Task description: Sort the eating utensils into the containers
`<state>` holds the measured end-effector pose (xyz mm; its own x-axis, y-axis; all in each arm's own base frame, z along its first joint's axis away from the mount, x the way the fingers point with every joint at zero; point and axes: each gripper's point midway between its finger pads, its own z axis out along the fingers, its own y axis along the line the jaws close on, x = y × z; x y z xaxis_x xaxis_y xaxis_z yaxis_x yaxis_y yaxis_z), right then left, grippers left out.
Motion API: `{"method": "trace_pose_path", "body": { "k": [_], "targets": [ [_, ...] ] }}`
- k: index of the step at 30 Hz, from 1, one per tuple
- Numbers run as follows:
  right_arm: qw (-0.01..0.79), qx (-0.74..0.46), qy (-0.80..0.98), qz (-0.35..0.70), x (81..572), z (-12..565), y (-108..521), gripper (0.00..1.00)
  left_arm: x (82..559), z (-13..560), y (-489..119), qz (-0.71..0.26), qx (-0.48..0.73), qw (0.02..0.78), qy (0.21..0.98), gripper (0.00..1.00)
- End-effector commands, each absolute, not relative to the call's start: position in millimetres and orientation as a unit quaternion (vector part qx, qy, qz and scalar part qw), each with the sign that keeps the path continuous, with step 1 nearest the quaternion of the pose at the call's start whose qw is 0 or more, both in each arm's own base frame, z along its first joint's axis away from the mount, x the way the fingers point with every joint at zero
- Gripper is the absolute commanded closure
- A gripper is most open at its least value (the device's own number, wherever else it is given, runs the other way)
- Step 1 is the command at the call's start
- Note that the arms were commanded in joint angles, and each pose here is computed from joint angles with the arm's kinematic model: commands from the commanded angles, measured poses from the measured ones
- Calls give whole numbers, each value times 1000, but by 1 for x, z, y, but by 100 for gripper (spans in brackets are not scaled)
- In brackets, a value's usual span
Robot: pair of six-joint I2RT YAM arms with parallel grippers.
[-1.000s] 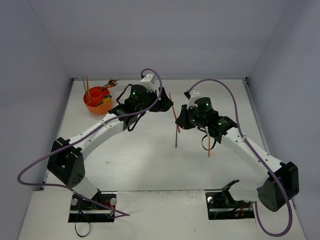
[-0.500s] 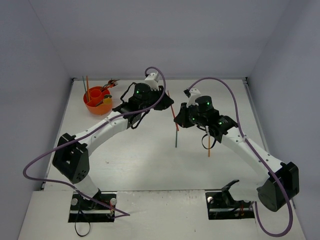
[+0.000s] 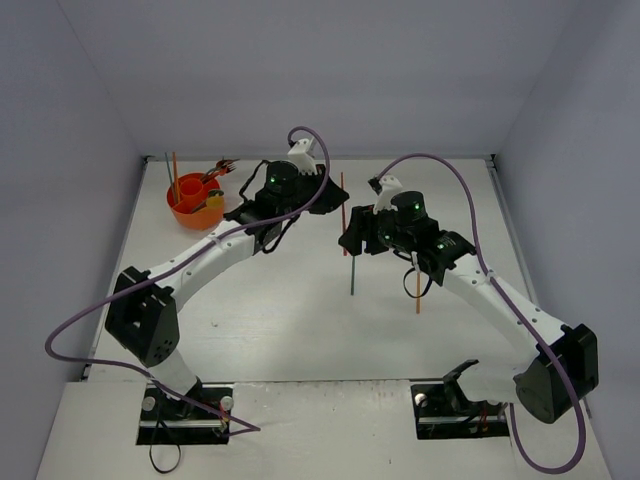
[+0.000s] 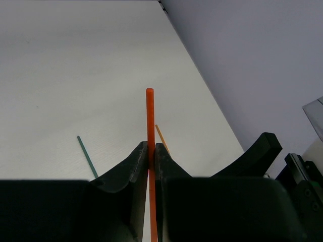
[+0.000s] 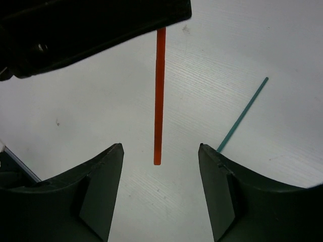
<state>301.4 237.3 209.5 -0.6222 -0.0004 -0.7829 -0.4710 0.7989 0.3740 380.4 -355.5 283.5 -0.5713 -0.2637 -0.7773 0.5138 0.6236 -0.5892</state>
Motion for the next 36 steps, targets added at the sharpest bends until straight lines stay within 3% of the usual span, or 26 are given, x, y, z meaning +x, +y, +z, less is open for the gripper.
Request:
{"method": "trace_pose_path", "body": {
  "k": [1,4,10,16,22,36],
  "targets": [
    [460,-142,825,297,310,242,241,37,410,362,-306,-427,56,554,712,100],
    [463,-130,830,283,312,237,233,33,430,371,-252,-375,34,589,715,100],
    [463,-99,844,251,318,223,213,32,470,388,-99,-183,3,652,736,100],
    [453,-94,855,235,320,214,205,32,506,401,15,-42,-10,703,710,100],
    [449,-87,861,221,322,207,198,32,545,379,65,19,-15,703,711,100],
    [433,-82,876,196,323,191,180,32,594,310,101,81,-6,687,722,100]
  ]
}}
